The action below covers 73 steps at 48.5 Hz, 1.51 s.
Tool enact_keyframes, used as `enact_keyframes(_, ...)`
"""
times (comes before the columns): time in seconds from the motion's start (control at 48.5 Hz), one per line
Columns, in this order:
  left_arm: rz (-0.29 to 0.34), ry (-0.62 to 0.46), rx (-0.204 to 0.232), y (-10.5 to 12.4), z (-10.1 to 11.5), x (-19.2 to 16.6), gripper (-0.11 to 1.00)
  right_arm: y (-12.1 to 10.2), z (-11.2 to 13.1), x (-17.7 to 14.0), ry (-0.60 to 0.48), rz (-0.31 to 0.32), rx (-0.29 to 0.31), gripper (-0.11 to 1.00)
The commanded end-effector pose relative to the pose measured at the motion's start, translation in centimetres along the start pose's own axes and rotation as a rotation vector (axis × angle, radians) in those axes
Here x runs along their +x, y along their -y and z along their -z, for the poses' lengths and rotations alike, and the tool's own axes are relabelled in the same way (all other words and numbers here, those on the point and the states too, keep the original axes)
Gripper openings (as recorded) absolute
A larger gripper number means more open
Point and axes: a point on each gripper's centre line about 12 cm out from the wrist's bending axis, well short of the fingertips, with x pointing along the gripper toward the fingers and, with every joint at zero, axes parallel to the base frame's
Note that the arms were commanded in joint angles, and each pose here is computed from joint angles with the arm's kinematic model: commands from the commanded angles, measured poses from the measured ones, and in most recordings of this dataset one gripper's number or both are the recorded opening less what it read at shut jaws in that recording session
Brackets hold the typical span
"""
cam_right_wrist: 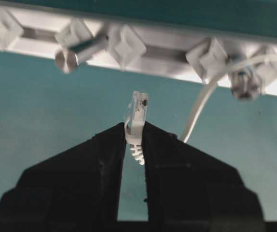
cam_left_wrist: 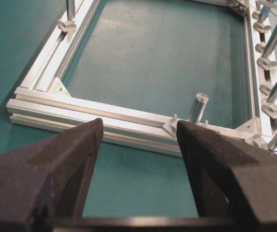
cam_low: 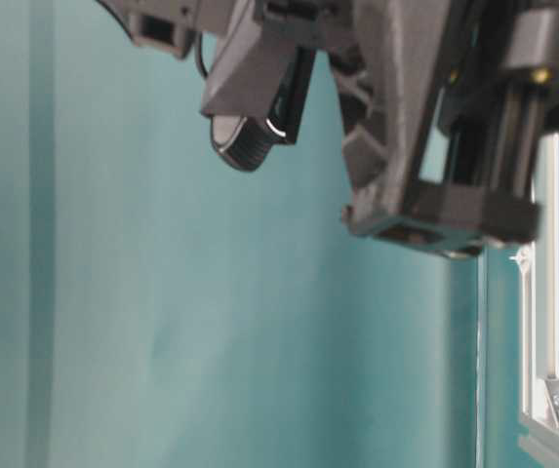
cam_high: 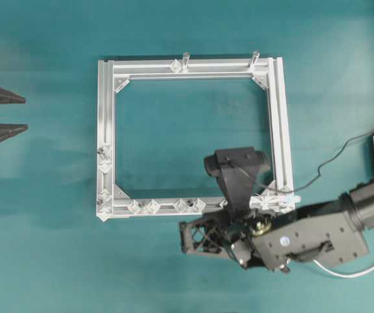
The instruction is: Move the cable alternately left and right between 8 closely spaced pins so it hooks onto each one.
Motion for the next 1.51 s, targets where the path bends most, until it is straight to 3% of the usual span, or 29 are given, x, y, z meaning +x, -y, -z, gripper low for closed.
enact_keyframes(0.0,-0.003,0.011,-0.002,0.0,-0.4,0.0,0.65,-0.6,0.7,-1.3,-0.017,-0.029,0.0,0.14)
enact_keyframes(0.495,-0.003,0.011,-0.005,0.0,-0.4,0.0,0.65,-1.7,1.7,-1.0,-0.019,-0.045,-0.012,0.14)
enact_keyframes(1.196,-0.003,0.011,-0.004,0.0,-0.4,0.0,0.65,-6.5,1.0,0.2,-0.005,-0.129,-0.044,0.14)
enact_keyframes(1.485,-0.003,0.011,-0.004,0.0,-0.4,0.0,0.65,-7.0,0.6,0.4,0.001,-0.131,-0.057,0.14)
